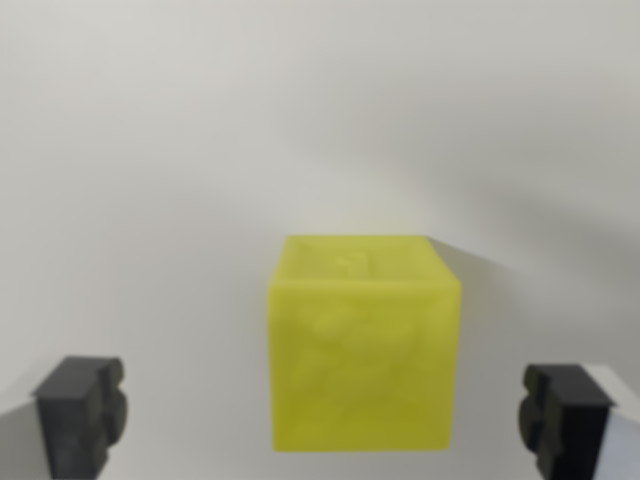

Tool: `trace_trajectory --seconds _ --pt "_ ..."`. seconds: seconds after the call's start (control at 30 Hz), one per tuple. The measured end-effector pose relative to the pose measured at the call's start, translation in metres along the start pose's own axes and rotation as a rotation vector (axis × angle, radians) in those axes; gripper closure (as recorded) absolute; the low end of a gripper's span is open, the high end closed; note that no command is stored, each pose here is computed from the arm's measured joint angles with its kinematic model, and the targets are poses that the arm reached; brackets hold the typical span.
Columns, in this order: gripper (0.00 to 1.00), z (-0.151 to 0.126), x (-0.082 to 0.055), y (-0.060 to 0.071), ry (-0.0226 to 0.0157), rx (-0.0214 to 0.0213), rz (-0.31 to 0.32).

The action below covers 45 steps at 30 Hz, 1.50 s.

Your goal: Pick yellow cube

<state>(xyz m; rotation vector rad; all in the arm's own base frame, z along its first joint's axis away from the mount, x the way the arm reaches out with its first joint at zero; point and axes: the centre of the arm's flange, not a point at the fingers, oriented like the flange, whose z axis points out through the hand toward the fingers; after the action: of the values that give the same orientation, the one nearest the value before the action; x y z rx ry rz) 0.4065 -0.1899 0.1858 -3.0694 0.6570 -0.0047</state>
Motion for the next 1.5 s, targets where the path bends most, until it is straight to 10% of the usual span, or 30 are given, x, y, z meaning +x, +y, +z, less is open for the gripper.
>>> trace_trajectory --seconds 0.33,1.5 --pt "0.00 0.021 -0.007 0.023 -0.0025 -0.0022 -0.033" --pt "0.00 0.071 -0.007 0.023 -0.0041 -0.0029 -0.037"
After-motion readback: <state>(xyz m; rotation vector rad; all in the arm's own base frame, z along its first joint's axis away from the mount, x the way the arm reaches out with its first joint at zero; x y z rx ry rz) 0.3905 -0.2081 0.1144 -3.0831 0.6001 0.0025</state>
